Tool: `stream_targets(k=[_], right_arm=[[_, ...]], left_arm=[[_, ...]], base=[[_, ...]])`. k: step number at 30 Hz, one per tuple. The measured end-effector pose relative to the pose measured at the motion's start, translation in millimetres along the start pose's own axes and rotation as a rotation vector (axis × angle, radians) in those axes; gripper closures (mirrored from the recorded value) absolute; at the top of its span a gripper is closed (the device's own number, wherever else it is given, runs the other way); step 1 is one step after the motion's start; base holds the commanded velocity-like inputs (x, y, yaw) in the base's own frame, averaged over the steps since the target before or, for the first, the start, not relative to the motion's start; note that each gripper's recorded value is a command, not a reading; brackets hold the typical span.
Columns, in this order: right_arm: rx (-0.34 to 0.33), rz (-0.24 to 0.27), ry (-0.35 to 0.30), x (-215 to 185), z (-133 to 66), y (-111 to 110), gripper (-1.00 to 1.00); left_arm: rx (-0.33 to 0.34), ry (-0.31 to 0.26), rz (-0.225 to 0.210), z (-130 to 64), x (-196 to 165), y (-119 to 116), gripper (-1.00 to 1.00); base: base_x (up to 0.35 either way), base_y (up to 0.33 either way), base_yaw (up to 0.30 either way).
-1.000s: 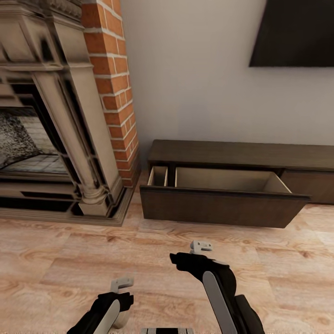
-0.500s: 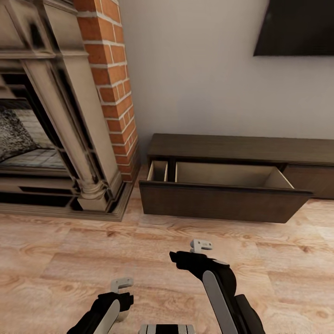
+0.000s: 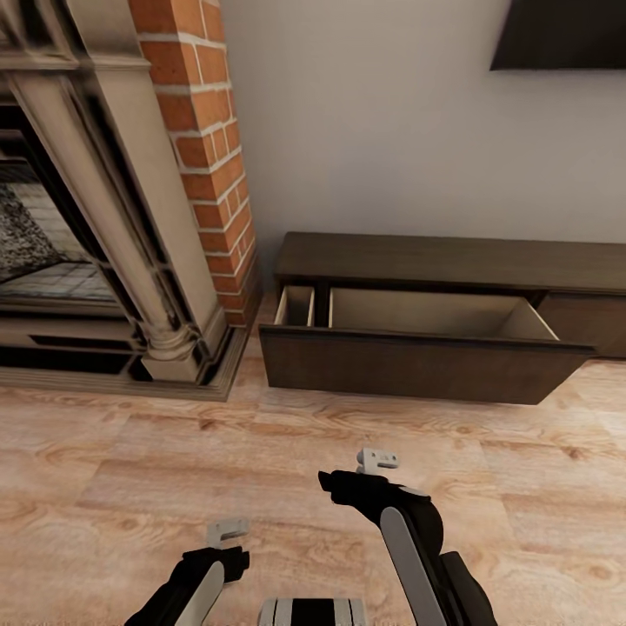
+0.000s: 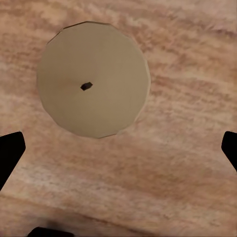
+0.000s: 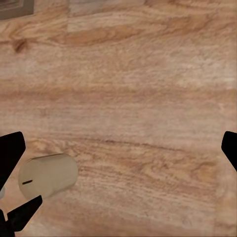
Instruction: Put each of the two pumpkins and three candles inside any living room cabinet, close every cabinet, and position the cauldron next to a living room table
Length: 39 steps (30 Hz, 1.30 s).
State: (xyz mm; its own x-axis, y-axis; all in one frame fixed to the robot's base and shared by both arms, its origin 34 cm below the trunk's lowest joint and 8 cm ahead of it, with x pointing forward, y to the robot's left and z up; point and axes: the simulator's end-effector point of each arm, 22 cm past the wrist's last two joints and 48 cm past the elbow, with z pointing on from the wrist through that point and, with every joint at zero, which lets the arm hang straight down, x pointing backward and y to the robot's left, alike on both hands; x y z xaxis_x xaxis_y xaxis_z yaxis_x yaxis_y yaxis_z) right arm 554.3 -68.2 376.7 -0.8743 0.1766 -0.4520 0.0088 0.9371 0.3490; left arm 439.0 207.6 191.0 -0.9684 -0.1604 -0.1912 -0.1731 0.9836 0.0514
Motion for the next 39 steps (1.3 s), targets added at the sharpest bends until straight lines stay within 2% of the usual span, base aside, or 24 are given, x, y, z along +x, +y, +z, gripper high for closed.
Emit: stream_targets(k=[4,8,14,25,31,39], right_arm=[[0.002,0.005,0.011,4,4.4,-2,-1.0],[0.003,0.008,0.003,3,4.8,-2,-1.0],[0.004,0.01,-0.002,2,4.8,-3,-1.0],[0.004,0.01,-0.001,2,5.1,-3,-1.0],[0.004,0.01,-0.001,2,5.5,-2,-1.0],[0.005,0.018,0.027,14,16.6,-6,-1.0]], left_arm=[[-0.004,0.01,0.002,4.0,4,1,-1.0],[-0.008,-0.019,-0.015,4.4,-3,4,-1.0],[-0.044,-0.049,-0.006,6.8,-11,27,-1.0],[-0.045,-0.054,-0.003,6.8,-12,28,-1.0],[-0.041,-0.105,-0.022,5.8,-23,25,-1.0],[-0.047,-0.086,-0.028,16.6,-13,27,-1.0]], base=[[0.0,0.0,0.0],[0.0,0.0,0.0],[0.043,0.047,0.0],[0.106,-0.024,0.0],[0.019,-0.01,0.0],[0.001,0.0,0.0]])
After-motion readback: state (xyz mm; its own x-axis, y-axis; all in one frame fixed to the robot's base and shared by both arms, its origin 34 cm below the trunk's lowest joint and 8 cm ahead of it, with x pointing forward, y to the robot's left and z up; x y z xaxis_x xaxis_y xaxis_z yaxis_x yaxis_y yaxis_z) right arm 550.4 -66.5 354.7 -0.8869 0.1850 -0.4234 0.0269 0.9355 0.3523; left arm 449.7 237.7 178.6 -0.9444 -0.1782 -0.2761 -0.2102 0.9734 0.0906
